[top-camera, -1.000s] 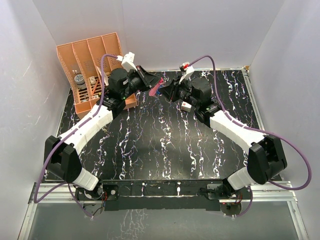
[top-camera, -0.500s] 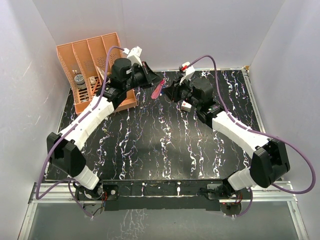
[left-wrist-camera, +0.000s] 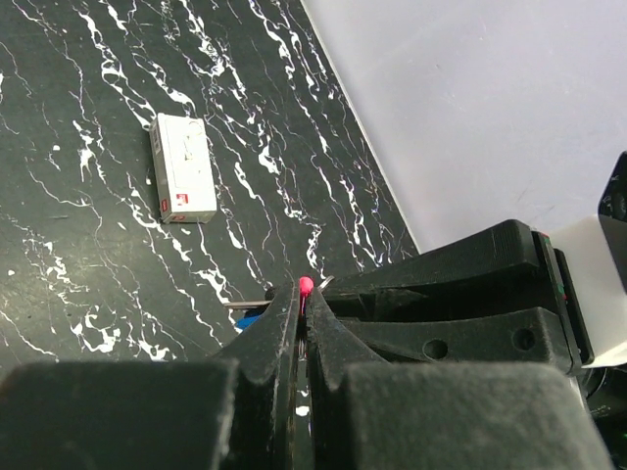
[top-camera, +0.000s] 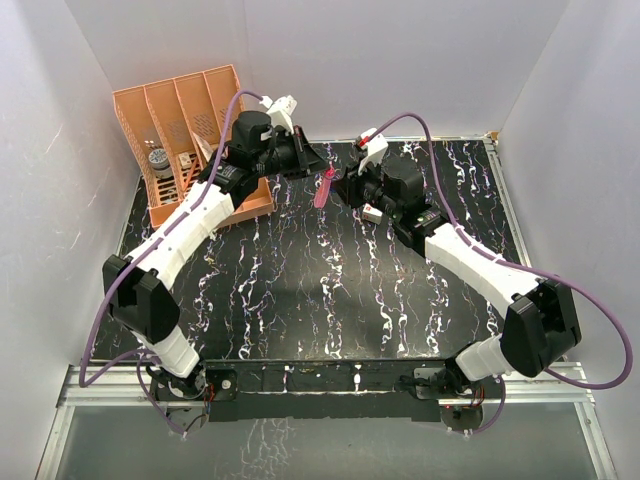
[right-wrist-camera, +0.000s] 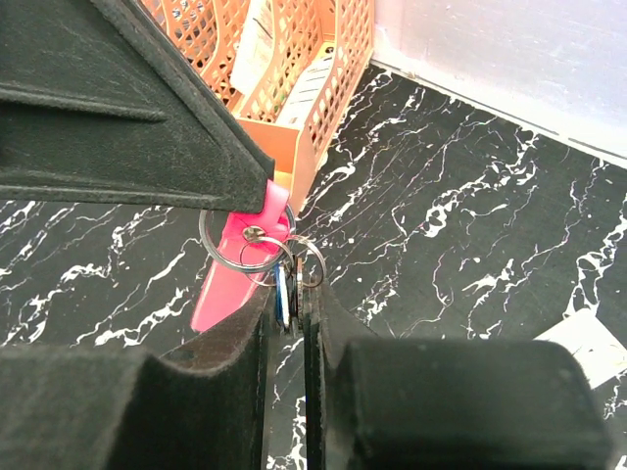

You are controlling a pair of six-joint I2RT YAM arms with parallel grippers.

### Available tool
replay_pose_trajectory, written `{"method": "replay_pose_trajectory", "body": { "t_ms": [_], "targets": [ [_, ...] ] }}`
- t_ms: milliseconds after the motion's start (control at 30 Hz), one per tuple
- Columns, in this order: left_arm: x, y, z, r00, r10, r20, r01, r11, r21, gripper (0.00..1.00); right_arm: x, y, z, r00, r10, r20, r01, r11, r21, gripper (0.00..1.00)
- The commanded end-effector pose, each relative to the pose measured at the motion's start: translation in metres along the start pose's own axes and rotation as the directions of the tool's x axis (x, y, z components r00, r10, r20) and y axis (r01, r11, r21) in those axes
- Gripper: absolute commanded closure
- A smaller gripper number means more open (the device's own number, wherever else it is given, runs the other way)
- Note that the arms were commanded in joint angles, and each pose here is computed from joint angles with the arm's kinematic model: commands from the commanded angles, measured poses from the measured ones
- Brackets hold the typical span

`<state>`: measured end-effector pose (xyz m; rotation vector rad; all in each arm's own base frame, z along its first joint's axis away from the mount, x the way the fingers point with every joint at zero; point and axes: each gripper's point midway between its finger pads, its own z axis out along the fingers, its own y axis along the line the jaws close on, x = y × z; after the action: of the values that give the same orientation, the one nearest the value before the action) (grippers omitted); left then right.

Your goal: Put the keys on the keyring

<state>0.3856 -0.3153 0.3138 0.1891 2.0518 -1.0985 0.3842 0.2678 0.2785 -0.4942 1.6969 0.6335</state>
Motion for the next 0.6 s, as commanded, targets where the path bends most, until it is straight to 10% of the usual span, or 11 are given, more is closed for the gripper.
{"method": "replay_pose_trajectory", "body": {
  "t_ms": [0,567],
  "targets": [
    [0.009,-0.016,-0.009,0.997,0.011,-0.072,-0.007,0.999,0.05,1.0,-0.036,-0.01,-0.008,0.992,-0.071,0.101,0.065,0.996,0.063,0.84],
    [0.022,-0.014,-0.011,0.989,0.021,-0.146,-0.013,0.998,0.054,1.0,-0.042,-0.025,-0.019,0.988,-0.087,0.127,0.067,0.985,0.156,0.58]
  ]
}}
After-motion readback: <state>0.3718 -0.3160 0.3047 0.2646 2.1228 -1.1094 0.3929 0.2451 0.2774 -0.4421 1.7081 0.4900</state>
